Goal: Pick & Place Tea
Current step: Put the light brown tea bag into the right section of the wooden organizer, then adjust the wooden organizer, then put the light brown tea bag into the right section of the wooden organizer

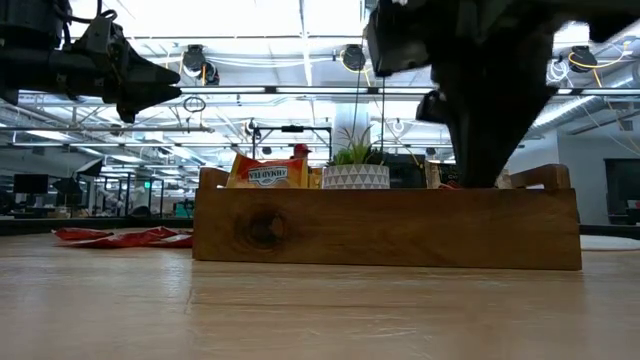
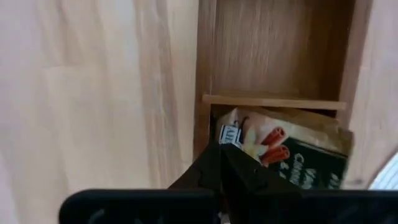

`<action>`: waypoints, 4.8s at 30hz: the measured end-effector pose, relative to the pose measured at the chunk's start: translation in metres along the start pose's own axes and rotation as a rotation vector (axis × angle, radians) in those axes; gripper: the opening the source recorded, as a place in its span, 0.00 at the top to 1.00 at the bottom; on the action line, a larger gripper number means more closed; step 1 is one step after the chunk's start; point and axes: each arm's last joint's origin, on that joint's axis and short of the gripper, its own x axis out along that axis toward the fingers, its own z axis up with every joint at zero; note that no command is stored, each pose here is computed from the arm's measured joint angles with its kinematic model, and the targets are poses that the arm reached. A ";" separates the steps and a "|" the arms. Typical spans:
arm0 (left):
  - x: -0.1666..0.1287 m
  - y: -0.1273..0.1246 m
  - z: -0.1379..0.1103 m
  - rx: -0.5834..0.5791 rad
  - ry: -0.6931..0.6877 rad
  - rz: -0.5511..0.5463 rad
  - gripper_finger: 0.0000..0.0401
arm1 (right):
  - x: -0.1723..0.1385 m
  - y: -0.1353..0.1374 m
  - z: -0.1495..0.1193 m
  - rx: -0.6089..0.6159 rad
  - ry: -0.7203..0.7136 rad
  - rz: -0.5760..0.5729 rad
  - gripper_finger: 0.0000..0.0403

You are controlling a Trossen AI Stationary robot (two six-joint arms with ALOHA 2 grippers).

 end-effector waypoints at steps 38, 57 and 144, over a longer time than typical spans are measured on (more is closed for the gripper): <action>0.000 0.000 0.000 0.000 0.000 0.000 0.55 | 0.042 -0.011 -0.037 -0.023 -0.040 -0.301 1.00; 0.000 0.000 0.000 0.000 0.000 -0.001 0.55 | 0.028 -0.003 -0.031 -0.112 -0.058 -0.380 1.00; 0.000 0.000 0.000 0.000 0.001 0.000 0.55 | 0.001 -0.174 0.029 0.188 -0.186 -0.097 0.41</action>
